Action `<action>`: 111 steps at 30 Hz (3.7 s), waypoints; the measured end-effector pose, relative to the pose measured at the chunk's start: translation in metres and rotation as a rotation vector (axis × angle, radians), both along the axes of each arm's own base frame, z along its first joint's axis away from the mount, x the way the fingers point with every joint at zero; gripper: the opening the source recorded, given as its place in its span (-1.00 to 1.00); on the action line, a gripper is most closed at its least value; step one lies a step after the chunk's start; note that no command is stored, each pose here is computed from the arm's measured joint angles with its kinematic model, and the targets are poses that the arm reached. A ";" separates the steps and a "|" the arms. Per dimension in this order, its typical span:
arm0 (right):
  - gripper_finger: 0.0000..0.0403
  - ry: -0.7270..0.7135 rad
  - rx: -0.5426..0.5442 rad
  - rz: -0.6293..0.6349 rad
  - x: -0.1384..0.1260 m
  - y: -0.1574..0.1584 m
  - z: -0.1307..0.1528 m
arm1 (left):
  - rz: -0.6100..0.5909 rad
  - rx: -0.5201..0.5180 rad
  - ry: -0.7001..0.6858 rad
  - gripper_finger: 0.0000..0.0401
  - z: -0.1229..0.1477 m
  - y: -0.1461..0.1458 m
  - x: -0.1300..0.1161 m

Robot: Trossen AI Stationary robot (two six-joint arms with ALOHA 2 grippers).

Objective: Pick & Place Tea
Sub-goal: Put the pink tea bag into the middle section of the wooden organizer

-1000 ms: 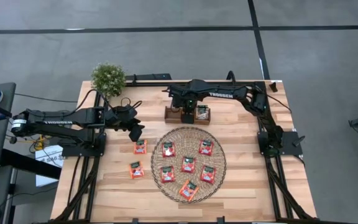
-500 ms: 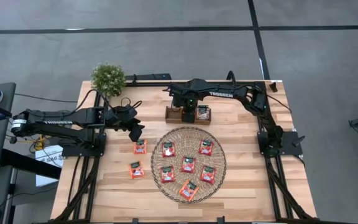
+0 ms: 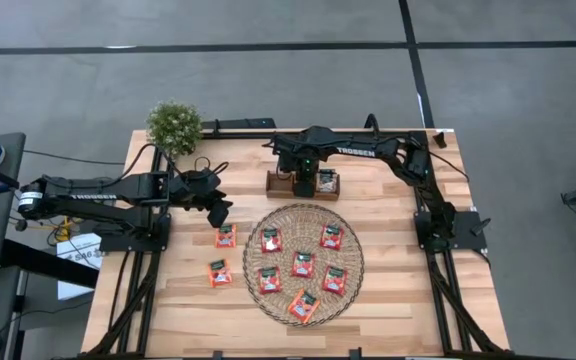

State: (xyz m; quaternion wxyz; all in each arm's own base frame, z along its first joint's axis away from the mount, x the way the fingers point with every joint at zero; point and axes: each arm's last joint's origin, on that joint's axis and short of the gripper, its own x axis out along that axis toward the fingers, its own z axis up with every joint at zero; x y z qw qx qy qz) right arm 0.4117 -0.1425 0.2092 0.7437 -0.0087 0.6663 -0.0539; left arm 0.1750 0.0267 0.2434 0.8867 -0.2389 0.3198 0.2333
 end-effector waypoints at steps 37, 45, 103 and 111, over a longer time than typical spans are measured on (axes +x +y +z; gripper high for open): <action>-0.63 0.177 0.331 0.219 -0.069 0.158 0.046 | -0.005 -0.030 0.011 -0.12 -0.001 -0.001 -0.001; -0.63 0.041 0.321 0.144 -0.102 0.195 0.040 | -0.018 -0.077 -0.034 -0.12 0.001 -0.002 0.002; -0.95 -0.514 0.500 0.060 -0.138 0.317 0.020 | -0.357 -0.055 0.166 -0.12 0.022 -0.128 0.066; -1.00 -0.394 0.439 -0.072 -0.074 0.327 0.028 | -0.420 -0.060 0.106 -0.12 0.011 -0.139 0.012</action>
